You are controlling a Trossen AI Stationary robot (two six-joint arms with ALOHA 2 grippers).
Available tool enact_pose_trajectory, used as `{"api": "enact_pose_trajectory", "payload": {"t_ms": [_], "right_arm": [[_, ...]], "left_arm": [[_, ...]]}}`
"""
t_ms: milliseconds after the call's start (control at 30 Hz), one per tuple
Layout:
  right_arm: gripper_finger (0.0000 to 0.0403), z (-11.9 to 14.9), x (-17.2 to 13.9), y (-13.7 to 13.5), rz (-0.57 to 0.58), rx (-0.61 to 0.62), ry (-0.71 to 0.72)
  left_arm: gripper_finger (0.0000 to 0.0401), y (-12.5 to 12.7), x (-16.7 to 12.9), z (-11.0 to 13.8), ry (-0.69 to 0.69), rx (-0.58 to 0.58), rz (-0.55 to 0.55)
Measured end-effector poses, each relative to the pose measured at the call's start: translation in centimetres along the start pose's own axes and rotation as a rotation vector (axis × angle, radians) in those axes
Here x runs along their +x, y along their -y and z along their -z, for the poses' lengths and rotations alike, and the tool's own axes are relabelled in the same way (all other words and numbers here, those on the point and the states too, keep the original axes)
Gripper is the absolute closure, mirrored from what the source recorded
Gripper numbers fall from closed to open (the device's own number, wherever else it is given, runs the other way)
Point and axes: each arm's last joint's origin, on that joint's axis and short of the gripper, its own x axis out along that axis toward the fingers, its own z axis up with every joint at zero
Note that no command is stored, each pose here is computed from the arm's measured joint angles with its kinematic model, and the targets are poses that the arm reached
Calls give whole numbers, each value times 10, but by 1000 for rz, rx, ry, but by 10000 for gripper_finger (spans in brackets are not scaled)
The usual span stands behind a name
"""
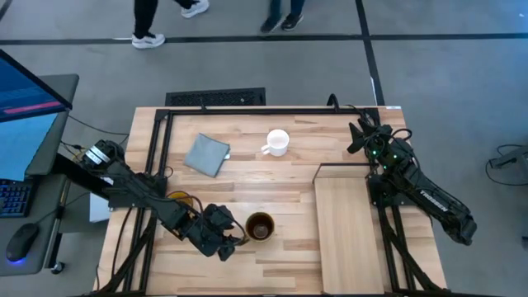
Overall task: Stack small to large cups/mugs on shelf
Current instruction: Put the green patterned mug on the shelf
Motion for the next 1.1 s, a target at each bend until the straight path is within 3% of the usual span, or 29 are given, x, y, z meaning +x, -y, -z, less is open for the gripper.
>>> {"api": "enact_pose_trajectory", "payload": {"t_ms": [333,633,1100], "right_arm": [[159,0,0,0,1,-1,-4],[159,1,1,0,5,-4,-15],[159,1,1,0,3,-4,-18]], "left_arm": [[164,14,35,3,-28,14,-10],[164,17,46,0,-72,14,-120],[164,8,55,-19,-197,-185,-78]]}}
